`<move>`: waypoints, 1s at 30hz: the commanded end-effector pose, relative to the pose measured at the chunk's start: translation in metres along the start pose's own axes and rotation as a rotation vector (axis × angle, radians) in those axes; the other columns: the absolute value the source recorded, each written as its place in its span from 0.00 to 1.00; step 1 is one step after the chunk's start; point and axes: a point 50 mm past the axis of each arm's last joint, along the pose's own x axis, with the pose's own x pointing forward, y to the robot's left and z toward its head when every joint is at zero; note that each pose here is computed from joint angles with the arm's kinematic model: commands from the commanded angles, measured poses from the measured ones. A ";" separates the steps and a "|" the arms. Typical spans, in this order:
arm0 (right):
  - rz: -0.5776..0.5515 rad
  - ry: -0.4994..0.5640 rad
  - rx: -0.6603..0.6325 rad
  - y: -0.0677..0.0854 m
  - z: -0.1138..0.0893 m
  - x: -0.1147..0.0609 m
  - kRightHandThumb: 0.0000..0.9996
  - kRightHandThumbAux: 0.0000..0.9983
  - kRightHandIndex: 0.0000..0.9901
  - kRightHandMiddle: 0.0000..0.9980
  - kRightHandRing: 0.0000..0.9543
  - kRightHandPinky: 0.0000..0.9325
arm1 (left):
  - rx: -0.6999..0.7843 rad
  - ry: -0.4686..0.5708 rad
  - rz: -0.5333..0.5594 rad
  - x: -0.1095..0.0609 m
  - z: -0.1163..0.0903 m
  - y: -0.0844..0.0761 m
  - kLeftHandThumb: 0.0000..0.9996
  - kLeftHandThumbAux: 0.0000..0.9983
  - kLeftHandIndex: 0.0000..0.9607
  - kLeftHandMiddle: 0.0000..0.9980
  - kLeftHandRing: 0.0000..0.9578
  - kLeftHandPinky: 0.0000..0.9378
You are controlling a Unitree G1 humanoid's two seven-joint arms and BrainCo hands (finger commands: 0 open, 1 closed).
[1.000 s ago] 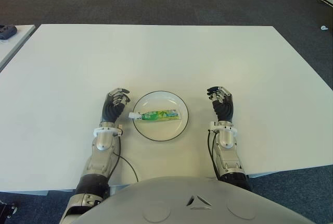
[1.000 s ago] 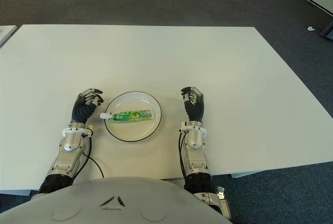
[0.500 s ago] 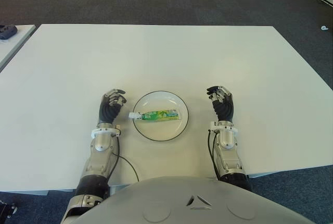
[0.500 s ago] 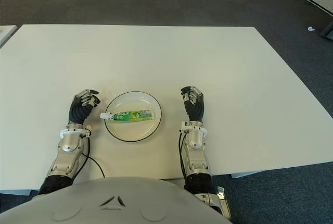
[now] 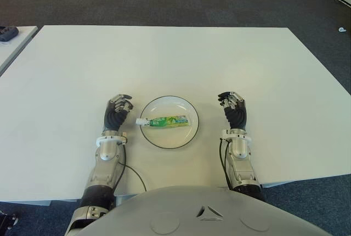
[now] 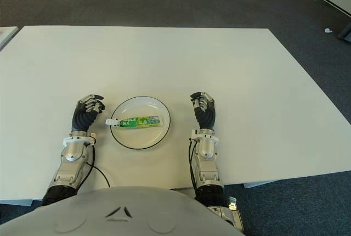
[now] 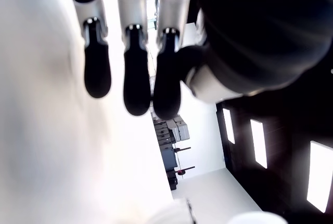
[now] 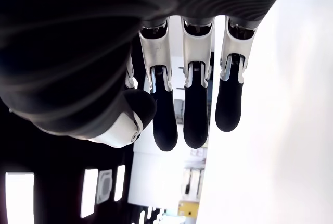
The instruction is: Put the toothpaste on the table into the plate.
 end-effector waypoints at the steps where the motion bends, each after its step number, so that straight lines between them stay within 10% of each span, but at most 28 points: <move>1: 0.010 0.019 0.005 0.002 -0.001 -0.001 0.70 0.73 0.43 0.47 0.47 0.47 | -0.008 0.031 0.006 -0.002 -0.003 0.000 0.70 0.72 0.45 0.60 0.63 0.62; 30: 0.074 0.077 -0.028 0.008 -0.005 -0.008 0.71 0.73 0.43 0.46 0.46 0.46 | 0.017 0.031 -0.001 -0.005 -0.002 0.003 0.71 0.72 0.45 0.62 0.65 0.61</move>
